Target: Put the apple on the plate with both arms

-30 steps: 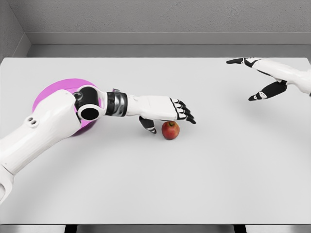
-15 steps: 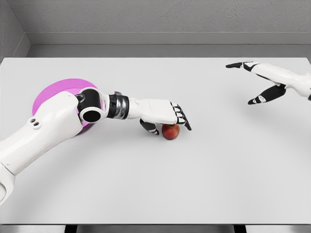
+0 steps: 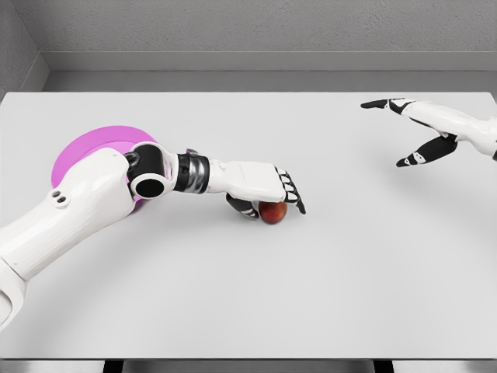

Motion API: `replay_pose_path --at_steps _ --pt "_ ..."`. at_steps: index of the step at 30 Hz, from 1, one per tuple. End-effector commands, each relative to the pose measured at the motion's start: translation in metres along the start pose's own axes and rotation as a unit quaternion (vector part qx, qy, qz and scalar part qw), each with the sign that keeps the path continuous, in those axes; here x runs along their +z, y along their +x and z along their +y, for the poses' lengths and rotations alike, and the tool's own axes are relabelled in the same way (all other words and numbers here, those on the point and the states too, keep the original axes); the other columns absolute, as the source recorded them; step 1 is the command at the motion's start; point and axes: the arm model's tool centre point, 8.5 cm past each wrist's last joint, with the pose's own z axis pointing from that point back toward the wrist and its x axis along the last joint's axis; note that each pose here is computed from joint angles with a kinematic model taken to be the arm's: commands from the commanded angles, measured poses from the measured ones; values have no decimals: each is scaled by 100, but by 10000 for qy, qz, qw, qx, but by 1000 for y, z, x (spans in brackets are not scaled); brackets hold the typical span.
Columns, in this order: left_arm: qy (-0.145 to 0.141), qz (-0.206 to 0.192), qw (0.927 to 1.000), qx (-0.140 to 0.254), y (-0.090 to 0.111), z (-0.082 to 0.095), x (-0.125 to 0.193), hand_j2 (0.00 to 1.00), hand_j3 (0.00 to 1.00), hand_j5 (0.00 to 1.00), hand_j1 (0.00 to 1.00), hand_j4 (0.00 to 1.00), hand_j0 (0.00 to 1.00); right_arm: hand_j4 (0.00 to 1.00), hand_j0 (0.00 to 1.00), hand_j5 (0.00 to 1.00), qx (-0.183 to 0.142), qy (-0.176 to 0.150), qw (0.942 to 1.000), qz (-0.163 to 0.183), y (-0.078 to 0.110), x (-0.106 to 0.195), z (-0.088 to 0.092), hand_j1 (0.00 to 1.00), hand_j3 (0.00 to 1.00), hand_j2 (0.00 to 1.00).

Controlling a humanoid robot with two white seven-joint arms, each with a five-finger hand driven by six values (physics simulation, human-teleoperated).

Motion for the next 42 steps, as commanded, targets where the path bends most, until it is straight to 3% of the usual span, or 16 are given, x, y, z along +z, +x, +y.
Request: replay_pose_path --at_steps 1,12,17,24,32,37,40,42 --pt "16 2 10000 25 0 0 0 82 82 82 82 82 82 100 100 100 -32 -27 10000 -9 0 0 -1 100 100 100" --pt "-144 -87 9999 12 5 -2 -7 80 80 80 80 80 80 100 100 100 -26 -17 10000 4 0 1 -1 100 100 100" --pt "-159 -74 9998 15 4 -3 -6 65 65 65 65 65 65 100 100 100 -35 -14 10000 0 0 1 0 100 100 100" --pt "-175 -78 9998 18 5 -4 -6 51 51 51 51 51 51 100 100 100 -45 -13 10000 25 -2 2 0 100 100 100" --pt "-110 -42 9999 -7 1 2 0 44 44 44 44 44 44 100 100 100 -25 -21 10000 21 -1 2 -2 100 100 100" --pt "264 307 9989 236 -29 32 58 41 41 41 41 41 41 100 100 100 -22 -17 10000 -2 0 1 -1 100 100 100" --pt "454 976 9935 377 -58 33 124 41 41 41 41 41 41 100 100 100 -38 -2 10000 -5 0 0 1 100 100 100" --pt "439 1252 9902 438 -67 27 152 41 41 41 41 41 41 100 100 100 -64 17 10000 -12 0 -1 4 100 100 100"
